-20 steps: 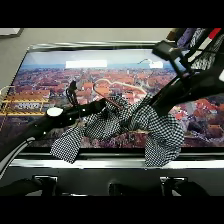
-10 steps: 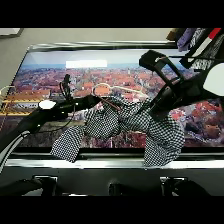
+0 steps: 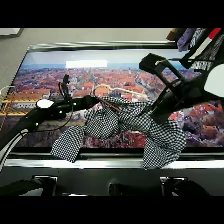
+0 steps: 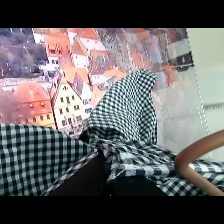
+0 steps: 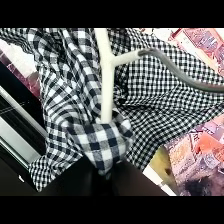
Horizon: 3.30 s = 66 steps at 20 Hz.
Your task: Fold the clothes and pants, and hang the long-sleeved shirts on hangers.
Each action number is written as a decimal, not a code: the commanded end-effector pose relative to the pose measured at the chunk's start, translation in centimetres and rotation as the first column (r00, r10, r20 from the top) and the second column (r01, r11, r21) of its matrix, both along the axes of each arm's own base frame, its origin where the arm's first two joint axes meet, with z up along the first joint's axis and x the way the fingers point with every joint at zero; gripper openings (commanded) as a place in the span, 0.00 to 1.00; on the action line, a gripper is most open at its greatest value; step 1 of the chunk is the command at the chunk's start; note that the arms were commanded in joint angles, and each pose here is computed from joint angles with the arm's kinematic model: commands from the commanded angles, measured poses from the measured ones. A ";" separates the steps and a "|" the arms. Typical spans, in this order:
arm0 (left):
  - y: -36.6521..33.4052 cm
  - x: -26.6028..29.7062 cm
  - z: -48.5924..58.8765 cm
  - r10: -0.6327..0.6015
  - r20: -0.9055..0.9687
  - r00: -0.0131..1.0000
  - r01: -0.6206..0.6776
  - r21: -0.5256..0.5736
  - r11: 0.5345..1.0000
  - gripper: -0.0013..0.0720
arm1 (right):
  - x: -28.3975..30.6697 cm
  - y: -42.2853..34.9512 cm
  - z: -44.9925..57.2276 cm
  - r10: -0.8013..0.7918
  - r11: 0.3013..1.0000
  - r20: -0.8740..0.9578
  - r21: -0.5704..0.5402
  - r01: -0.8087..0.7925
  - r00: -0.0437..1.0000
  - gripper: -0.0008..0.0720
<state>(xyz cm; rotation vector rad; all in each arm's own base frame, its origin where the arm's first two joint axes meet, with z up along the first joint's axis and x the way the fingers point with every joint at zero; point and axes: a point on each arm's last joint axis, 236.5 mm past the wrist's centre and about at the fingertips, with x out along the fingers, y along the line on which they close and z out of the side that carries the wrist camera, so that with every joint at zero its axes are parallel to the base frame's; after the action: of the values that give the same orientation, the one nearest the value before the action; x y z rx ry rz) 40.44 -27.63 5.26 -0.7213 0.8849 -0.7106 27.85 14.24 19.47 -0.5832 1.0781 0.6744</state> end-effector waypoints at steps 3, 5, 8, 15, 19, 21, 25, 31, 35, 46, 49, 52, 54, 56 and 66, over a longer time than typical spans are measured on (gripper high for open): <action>0.5 -1.5 0.2 -0.083 -0.039 0.996 0.081 -0.032 0.996 0.05 | -0.5 1.2 0.3 0.082 0.996 0.006 0.028 -0.082 0.997 0.06; 2.0 -0.7 0.2 -0.048 -0.050 0.998 0.046 -0.040 0.998 0.05 | -0.3 1.6 0.4 0.110 0.993 0.024 0.038 -0.111 0.994 0.06; 3.6 0.5 1.0 -0.019 -0.035 0.999 0.017 -0.047 0.999 0.05 | 1.0 1.7 0.3 0.135 0.990 0.067 0.018 -0.136 0.989 0.06; 4.9 1.0 1.1 -0.020 -0.015 1.000 0.020 -0.012 1.000 0.06 | 4.5 1.3 -2.2 0.170 0.984 0.110 -0.074 -0.163 0.979 0.06; 4.8 -0.2 0.4 -0.080 -0.030 0.996 0.081 0.014 0.997 0.05 | 5.3 0.1 -2.3 0.181 0.977 0.131 -0.138 -0.163 0.975 0.06; 4.9 -0.7 0.5 -0.100 -0.041 0.994 0.100 0.001 0.995 0.05 | 5.6 -0.4 -2.3 0.174 0.975 0.138 -0.161 -0.151 0.975 0.06; 3.9 -3.0 1.2 -0.196 -0.068 0.978 0.194 -0.038 0.980 0.06 | 5.5 0.0 -2.3 0.203 0.971 0.141 -0.156 -0.181 0.969 0.06; 5.4 -3.4 2.5 -0.215 -0.087 0.973 0.208 -0.083 0.974 0.06 | 6.3 0.6 -1.9 0.228 0.967 0.179 -0.152 -0.203 0.957 0.06; 6.7 -3.1 2.9 -0.207 -0.085 0.975 0.199 -0.093 0.976 0.06 | 6.6 1.2 -2.1 0.260 0.961 0.183 -0.147 -0.235 0.948 0.06; 8.6 -1.4 3.4 -0.135 -0.076 0.988 0.126 -0.115 0.985 0.06 | 7.6 2.6 -4.1 0.292 0.953 0.163 -0.129 -0.273 0.942 0.06; 8.5 -1.4 3.5 -0.136 -0.076 0.988 0.127 -0.115 0.985 0.06 | 9.0 3.0 -5.0 0.307 0.948 0.175 -0.145 -0.284 0.935 0.06; 8.5 -1.6 3.5 -0.145 -0.079 0.986 0.135 -0.120 0.984 0.06 | 10.4 2.4 -5.6 0.301 0.945 0.189 -0.191 -0.266 0.935 0.06; 8.3 -2.0 3.6 -0.157 -0.090 0.983 0.145 -0.130 0.981 0.06 | 11.2 1.4 -5.5 0.269 0.949 0.204 -0.224 -0.222 0.941 0.06; 8.2 -2.4 3.7 -0.172 -0.094 0.981 0.159 -0.136 0.978 0.06 | 11.7 0.5 -5.3 0.243 0.949 0.216 -0.254 -0.186 0.946 0.06; 11.4 -2.9 6.5 -0.167 -0.178 0.970 0.123 -0.231 0.965 0.06 | 11.3 0.2 -4.1 0.237 0.952 0.246 -0.249 -0.175 0.940 0.06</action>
<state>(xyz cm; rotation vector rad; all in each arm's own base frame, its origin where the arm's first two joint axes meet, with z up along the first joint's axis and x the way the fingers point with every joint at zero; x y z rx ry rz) 37.50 -17.37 10.91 -0.8992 1.0500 -0.9017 39.25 14.94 14.96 -0.9605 0.8457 0.6522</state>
